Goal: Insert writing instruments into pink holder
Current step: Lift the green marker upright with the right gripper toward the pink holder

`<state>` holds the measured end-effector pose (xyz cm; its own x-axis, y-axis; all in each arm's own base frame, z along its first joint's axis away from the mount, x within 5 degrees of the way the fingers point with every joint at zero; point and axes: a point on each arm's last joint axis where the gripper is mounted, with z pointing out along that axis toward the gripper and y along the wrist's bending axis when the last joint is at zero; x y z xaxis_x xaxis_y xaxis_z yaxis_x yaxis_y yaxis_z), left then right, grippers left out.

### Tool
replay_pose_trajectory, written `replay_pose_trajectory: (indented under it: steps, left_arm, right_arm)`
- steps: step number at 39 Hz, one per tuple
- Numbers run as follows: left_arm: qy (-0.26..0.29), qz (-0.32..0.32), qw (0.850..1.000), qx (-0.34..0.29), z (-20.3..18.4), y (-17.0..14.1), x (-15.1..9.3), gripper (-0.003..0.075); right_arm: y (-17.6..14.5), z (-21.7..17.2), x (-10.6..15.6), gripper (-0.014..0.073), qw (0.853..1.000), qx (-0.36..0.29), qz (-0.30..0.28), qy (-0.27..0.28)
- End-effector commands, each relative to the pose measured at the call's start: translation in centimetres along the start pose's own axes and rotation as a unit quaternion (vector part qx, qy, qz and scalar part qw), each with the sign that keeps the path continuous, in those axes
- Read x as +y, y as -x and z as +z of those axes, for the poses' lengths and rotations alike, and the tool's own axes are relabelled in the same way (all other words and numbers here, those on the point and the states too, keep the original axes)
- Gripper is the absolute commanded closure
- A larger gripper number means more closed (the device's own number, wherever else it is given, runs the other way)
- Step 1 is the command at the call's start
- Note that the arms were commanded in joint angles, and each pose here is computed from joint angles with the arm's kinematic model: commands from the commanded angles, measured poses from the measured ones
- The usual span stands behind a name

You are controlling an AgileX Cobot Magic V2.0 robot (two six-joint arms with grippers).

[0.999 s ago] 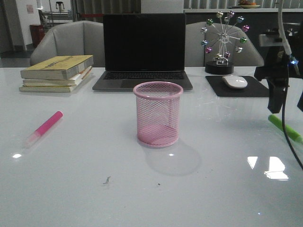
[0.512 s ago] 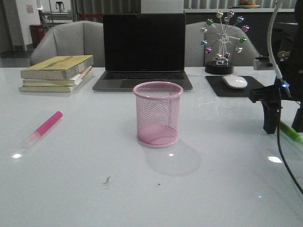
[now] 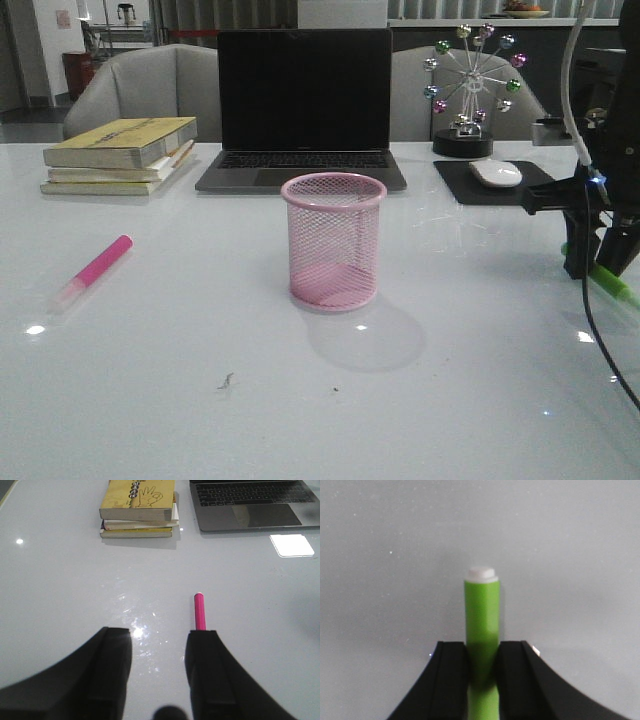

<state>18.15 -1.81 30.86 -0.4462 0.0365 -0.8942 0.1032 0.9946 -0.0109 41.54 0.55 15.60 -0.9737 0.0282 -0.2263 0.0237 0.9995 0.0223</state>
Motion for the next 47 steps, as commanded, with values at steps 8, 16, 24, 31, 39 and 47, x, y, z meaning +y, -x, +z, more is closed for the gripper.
replay_pose_trajectory:
  steps: [8, 16, 24, 31, 39, 47]
  left_arm:
    - [-0.002, -0.008, 0.998, -0.059, -0.6, 1.9, -0.1, 0.0381]
    - [-0.002, -0.008, 0.998, -0.059, -0.6, 1.9, -0.1, 0.0381]
    - [-0.002, -0.008, 0.998, -0.059, -0.6, 1.9, -0.1, 0.0381]
    - [-0.002, -0.008, 0.998, -0.059, -0.6, 1.9, -0.1, 0.0381]
    - [-0.002, -0.008, 0.998, -0.059, -0.6, 1.9, -0.1, 0.0382]
    - [-0.002, -0.008, 0.998, -0.059, -0.6, 1.9, -0.1, 0.0389]
  right_arm:
    - [1.4, -6.0, 1.3, 0.0565, 0.993, -0.114, -0.026, 0.001]
    - [0.8, -13.9, 4.1, 0.0565, 0.971, -0.233, -0.057, 0.022]
    - [-1.5, -21.1, 7.2, 0.0565, 0.920, -0.376, -0.090, 0.063]
    - [-5.3, -22.3, 10.1, 0.0565, 0.845, -0.508, -0.116, 0.120]
    - [-7.9, -18.7, 13.5, 0.0565, 0.758, -0.613, -0.130, 0.184]
    - [-7.9, -15.2, 16.2, 0.0565, 0.736, -0.627, -0.143, 0.210]
